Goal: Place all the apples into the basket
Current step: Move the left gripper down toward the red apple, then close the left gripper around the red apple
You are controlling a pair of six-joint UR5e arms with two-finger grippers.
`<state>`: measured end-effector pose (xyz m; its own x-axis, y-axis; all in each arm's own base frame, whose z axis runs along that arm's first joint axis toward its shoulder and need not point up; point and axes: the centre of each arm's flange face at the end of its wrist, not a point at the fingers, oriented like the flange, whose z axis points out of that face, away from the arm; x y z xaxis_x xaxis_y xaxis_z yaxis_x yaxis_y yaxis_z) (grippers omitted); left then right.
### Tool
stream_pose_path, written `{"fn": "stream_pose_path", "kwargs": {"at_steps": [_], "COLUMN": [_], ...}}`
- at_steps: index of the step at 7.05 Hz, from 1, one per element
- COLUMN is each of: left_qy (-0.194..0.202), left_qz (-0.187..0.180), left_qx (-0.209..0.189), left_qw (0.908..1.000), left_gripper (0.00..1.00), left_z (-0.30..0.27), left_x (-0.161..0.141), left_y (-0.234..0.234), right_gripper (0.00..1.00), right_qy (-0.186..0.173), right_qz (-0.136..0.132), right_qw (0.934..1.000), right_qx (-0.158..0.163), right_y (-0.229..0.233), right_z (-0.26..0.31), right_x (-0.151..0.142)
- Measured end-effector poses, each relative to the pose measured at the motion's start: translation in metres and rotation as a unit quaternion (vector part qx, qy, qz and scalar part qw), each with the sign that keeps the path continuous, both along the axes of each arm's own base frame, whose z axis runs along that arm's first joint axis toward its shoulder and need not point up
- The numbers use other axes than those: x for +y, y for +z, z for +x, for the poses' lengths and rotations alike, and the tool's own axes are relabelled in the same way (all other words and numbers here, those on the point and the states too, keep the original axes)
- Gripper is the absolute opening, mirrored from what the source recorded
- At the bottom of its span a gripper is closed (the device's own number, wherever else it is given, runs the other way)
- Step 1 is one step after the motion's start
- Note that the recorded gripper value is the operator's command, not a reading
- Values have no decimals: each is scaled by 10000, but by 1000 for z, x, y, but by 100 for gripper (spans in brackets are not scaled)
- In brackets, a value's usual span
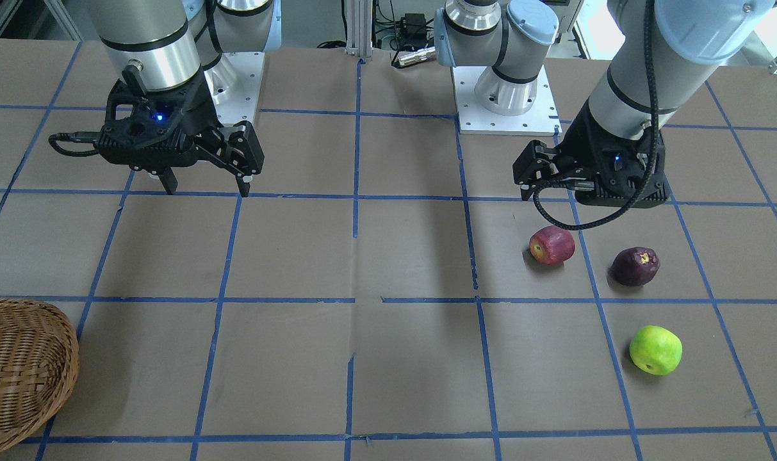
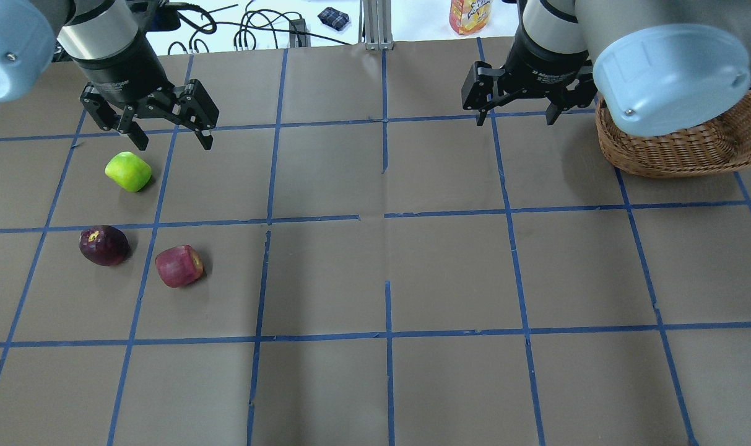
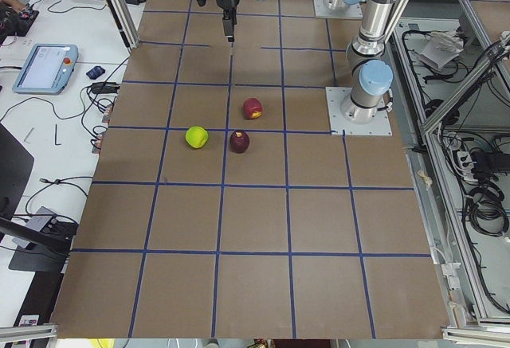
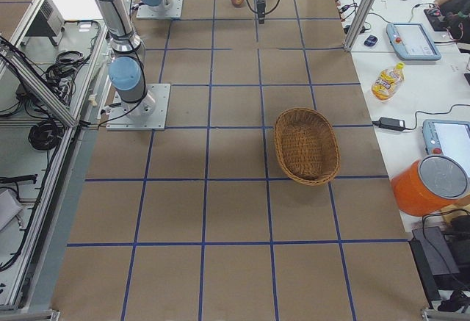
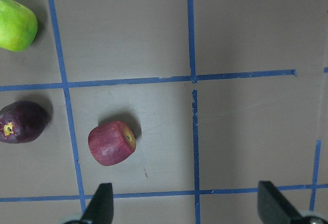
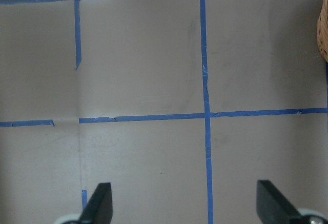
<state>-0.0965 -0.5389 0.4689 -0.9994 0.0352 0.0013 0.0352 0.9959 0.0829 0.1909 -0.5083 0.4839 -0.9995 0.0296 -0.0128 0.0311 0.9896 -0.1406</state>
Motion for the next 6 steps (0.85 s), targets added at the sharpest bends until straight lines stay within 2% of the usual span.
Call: {"fn": "stream_pose_path", "kwargs": {"at_steps": [2,4,6], "left_qy": [-159,-47,98], "left_qz": [113,92,82], "left_qx": [86,106,24], "left_qw": [9998,9999,9999], "left_gripper": [100,100,100], "left_z": [36,81,98], "left_x": [-8,-6,15], "left_y": [-29,-106,-194], "right_gripper": [100,100,100], "right_qy": [-6,-10,-8], "right_qz": [-1,12,21], "right_qw": [10000,10000,10000], "right_qx": [3,15,13], "right_y": [0,-2,-3], "right_z": [0,0,1], "right_x": [0,-1,-1]}}
